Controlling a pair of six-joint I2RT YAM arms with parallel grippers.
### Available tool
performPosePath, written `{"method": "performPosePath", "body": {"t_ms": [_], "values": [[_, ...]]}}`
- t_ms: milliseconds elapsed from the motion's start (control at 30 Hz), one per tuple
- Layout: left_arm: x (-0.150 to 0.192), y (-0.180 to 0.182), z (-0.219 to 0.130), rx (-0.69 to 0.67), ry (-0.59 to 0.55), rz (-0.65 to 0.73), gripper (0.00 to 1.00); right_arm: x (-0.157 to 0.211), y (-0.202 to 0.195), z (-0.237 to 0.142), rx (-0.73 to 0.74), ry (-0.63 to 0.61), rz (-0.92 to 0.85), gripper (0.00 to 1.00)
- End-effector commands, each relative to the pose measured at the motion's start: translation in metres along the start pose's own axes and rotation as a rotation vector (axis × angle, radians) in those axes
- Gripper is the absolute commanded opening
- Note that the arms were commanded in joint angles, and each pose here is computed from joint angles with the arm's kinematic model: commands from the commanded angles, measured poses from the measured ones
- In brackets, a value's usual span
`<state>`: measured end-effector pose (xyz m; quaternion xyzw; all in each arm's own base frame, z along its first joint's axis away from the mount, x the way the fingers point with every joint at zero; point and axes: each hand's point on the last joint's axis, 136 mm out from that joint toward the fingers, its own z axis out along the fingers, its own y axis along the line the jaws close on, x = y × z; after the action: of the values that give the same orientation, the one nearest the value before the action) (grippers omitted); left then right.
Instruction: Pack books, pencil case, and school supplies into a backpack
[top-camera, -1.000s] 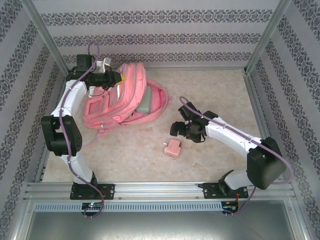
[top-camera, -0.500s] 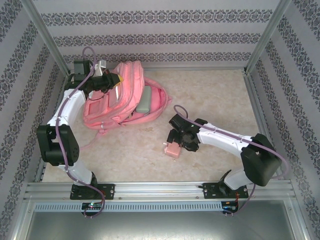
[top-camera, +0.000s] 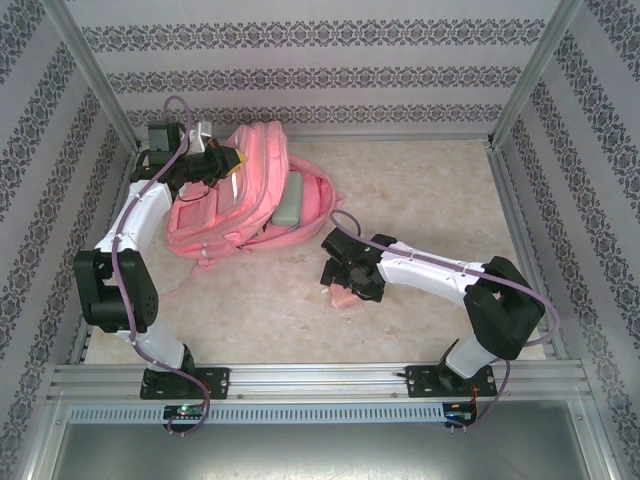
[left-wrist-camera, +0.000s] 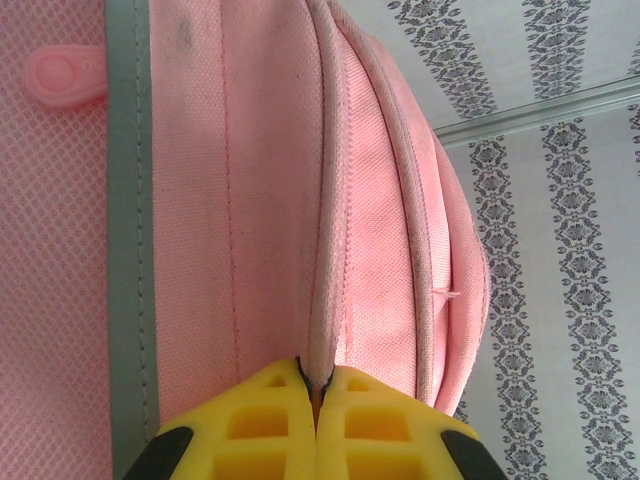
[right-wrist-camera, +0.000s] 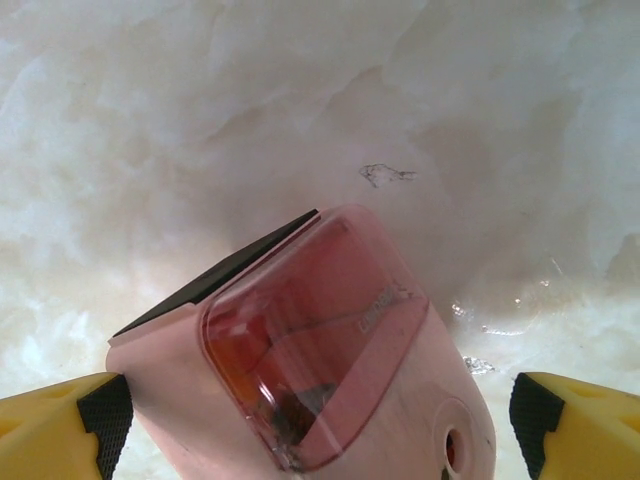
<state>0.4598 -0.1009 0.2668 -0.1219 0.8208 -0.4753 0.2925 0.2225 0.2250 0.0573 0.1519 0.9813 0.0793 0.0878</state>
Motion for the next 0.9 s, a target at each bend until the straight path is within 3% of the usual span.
{"method": "performPosePath", "body": {"t_ms": [0,233,533,667,867], "values": [[-0.009,-0.014,-0.007,0.018,-0.046,0.034,0.00,-0.004,-0.002,-0.010,0.029,-0.022,-0.051,0.98],[-0.009,-0.016,-0.007,0.020,-0.045,0.037,0.00,-0.009,0.007,-0.018,0.007,-0.027,-0.134,0.98],[-0.008,-0.015,-0.005,0.020,-0.036,0.030,0.00,0.003,0.000,0.009,0.037,0.068,-0.224,0.96],[-0.008,-0.015,-0.005,0.020,-0.035,0.031,0.00,0.001,-0.005,0.013,0.080,0.060,-0.256,0.83],[-0.007,-0.016,-0.004,0.030,-0.033,0.025,0.00,-0.003,-0.008,0.011,0.104,0.037,-0.275,0.51]]}}
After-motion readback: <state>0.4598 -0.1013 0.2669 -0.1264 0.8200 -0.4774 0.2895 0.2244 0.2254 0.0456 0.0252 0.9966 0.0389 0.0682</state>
